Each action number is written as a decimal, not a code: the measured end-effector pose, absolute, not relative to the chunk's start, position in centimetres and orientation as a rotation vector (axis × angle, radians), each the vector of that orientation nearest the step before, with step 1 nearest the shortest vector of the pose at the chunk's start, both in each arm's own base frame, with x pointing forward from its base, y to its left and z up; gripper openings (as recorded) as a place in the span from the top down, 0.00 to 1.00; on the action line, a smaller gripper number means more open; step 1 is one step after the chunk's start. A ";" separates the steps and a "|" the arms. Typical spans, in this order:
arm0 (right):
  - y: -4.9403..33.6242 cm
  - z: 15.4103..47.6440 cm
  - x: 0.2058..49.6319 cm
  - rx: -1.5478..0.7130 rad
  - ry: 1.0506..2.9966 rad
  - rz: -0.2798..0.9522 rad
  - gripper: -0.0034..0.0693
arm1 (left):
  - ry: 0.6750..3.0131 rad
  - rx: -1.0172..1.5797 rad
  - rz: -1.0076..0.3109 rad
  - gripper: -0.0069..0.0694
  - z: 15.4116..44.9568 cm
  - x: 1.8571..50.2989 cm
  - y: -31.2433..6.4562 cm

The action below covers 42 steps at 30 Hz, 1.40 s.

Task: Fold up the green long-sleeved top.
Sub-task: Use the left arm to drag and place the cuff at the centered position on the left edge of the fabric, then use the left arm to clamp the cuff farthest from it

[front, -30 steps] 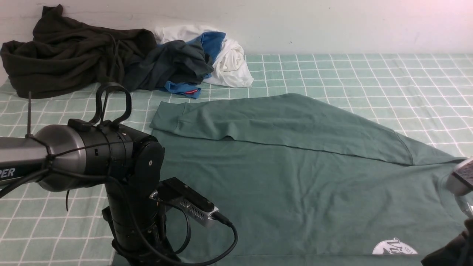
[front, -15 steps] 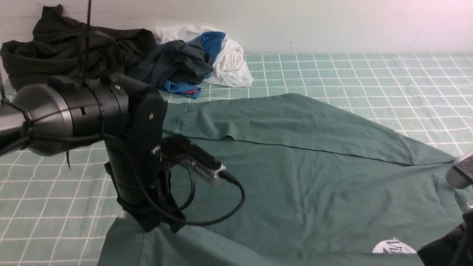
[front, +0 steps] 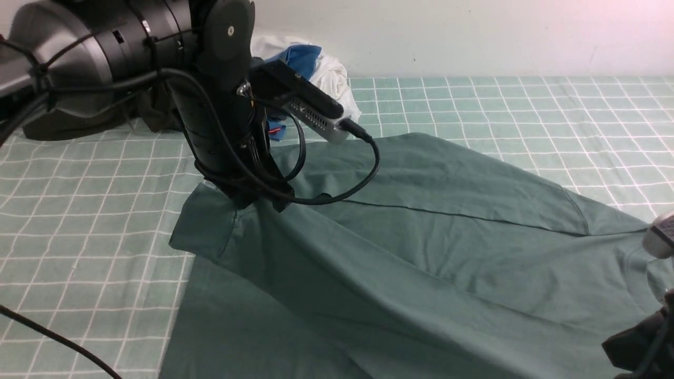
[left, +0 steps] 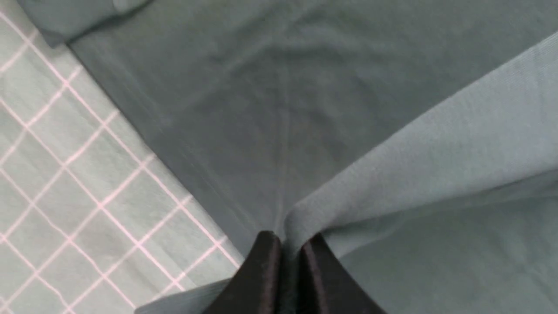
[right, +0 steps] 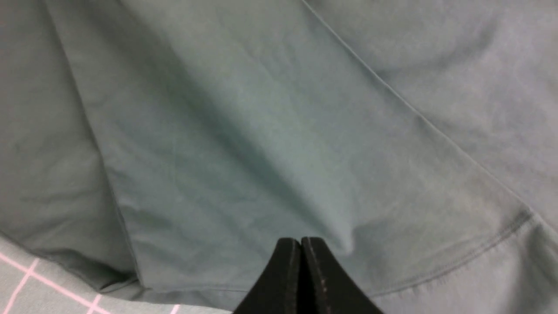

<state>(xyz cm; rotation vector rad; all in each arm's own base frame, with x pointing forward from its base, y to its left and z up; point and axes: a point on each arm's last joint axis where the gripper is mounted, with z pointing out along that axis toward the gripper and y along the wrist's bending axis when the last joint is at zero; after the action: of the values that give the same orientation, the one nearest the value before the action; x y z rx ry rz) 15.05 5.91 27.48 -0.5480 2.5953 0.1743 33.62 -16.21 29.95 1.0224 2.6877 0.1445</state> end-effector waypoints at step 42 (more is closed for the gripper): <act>6.8 28.6 22.1 -0.407 2.538 -0.010 0.97 | 2.735 0.195 -0.158 0.30 18.1 49.2 -6.7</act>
<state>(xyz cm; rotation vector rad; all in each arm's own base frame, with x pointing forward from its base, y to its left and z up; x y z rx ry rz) 22.08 6.79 28.64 -0.4067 2.5383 -0.0098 49.22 -6.68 18.13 0.1946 2.7353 -0.1583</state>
